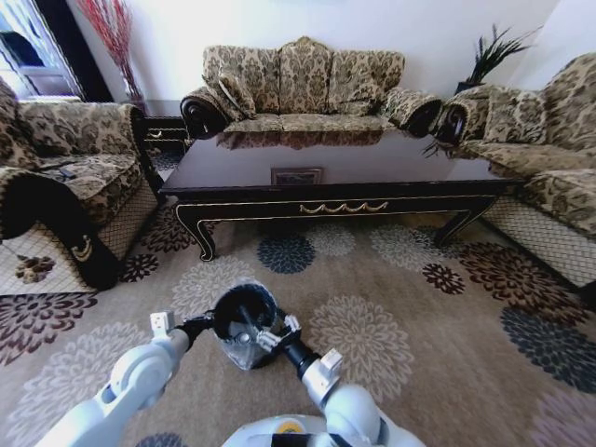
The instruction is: Move to the front of the table and pick up the trash from the floor, then place it into the trash bin.
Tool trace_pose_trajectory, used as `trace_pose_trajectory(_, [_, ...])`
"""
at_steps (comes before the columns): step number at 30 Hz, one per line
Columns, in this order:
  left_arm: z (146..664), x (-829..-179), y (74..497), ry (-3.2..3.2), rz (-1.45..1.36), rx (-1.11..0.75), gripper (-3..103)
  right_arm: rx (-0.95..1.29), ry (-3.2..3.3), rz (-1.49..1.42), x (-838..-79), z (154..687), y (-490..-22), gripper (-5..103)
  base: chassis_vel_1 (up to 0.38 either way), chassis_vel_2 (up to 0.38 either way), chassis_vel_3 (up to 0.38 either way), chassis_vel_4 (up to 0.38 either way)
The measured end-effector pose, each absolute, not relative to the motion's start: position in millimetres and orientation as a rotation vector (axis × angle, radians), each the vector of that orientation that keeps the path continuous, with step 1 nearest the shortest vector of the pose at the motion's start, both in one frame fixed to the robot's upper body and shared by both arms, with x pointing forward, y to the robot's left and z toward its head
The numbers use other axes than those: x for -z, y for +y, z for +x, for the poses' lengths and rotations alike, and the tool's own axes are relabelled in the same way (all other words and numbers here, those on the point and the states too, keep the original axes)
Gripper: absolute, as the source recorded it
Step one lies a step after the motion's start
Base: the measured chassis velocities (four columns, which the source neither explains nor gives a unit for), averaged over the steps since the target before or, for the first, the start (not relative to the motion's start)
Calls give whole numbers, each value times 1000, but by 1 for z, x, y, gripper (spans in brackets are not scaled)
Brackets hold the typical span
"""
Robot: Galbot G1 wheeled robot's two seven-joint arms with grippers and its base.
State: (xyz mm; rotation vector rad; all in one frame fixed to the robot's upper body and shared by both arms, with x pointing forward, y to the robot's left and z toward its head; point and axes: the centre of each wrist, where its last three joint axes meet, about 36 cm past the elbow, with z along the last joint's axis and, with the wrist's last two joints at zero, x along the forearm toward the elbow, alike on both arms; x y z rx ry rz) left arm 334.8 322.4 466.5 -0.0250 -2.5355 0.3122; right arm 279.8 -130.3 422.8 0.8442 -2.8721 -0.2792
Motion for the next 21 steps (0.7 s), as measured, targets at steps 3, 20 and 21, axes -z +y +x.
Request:
trace_pose_trajectory(3, [336, -463, 328, -2542, 17, -327, 3, 276, -2885, 790, -420, 285, -139, 98, 0, 0, 0, 0])
trace_pose_trajectory(20, [336, -440, 342, -2569, 175, -391, 28, 248, -2874, 596, -391, 289, -158, 100, 0, 0, 0, 0])
trace_pose_trajectory(21, [335, -443, 343, -2586, 186, -386, 33, 254, -2876, 587, -391, 290, -158, 100, 0, 0, 0, 0])
